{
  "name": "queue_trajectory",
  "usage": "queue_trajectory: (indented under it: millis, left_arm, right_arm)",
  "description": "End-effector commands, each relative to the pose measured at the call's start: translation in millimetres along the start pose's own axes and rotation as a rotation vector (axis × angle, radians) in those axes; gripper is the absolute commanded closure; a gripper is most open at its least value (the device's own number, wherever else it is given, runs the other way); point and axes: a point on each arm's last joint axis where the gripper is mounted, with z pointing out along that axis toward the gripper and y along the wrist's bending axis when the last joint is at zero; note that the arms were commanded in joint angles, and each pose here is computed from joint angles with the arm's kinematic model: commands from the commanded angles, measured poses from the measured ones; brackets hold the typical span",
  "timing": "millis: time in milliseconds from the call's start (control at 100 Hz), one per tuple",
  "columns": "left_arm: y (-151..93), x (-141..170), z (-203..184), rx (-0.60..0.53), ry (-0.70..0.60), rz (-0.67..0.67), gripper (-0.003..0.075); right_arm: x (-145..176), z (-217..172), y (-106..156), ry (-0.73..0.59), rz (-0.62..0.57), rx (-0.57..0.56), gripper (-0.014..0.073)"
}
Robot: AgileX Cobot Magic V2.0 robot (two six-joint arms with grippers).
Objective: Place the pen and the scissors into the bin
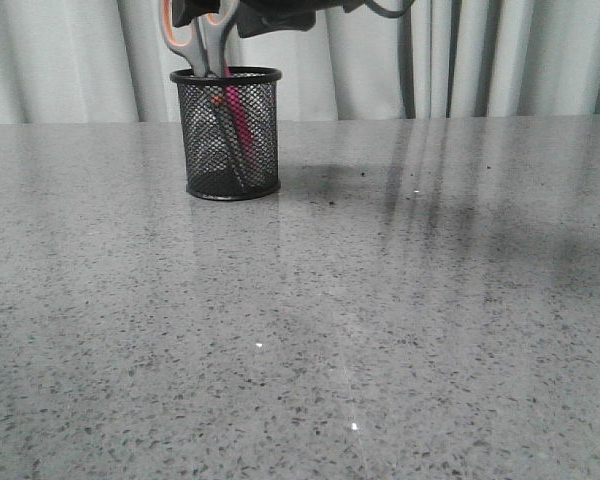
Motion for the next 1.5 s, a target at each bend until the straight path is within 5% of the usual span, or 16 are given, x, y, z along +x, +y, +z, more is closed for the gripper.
queue_trajectory:
  millis: [0, 110, 230, 490, 810, 970, 1170, 1490]
  left_arm:
    - [2, -12, 0, -0.02, -0.076, -0.023, 0.0409]
    - [2, -9, 1, -0.023, -0.067, -0.015, 0.0456]
    - [3, 3, 4, -0.024, -0.032, -0.016, 0.0566]
    - [3, 49, -12, -0.073, 0.038, 0.053, 0.0692]
    - [-1, 103, -27, -0.08, 0.125, 0.028, 0.0739]
    - [-1, 109, -26, -0.078, 0.144, 0.023, 0.0739]
    - [-1, 109, -26, -0.078, 0.144, 0.023, 0.0739]
    - [-1, 109, -26, -0.078, 0.144, 0.023, 0.0739]
  right_arm:
    - [-44, -31, 8, -0.176, -0.003, -0.024, 0.022]
    - [-58, -51, 11, -0.2, -0.003, -0.033, 0.0356]
    - [-78, -89, 15, -0.205, -0.055, -0.037, 0.067]
    - [-68, -212, 11, -0.277, -0.225, -0.002, 0.0664]
    - [34, -349, -11, -0.326, -0.307, 0.056, 0.0664]
    - [70, -399, -19, -0.464, -0.294, 0.062, 0.0664]
    - [99, -428, -26, -0.486, -0.274, 0.082, 0.0664]
    - [102, -425, -26, -0.445, -0.25, 0.067, 0.0664]
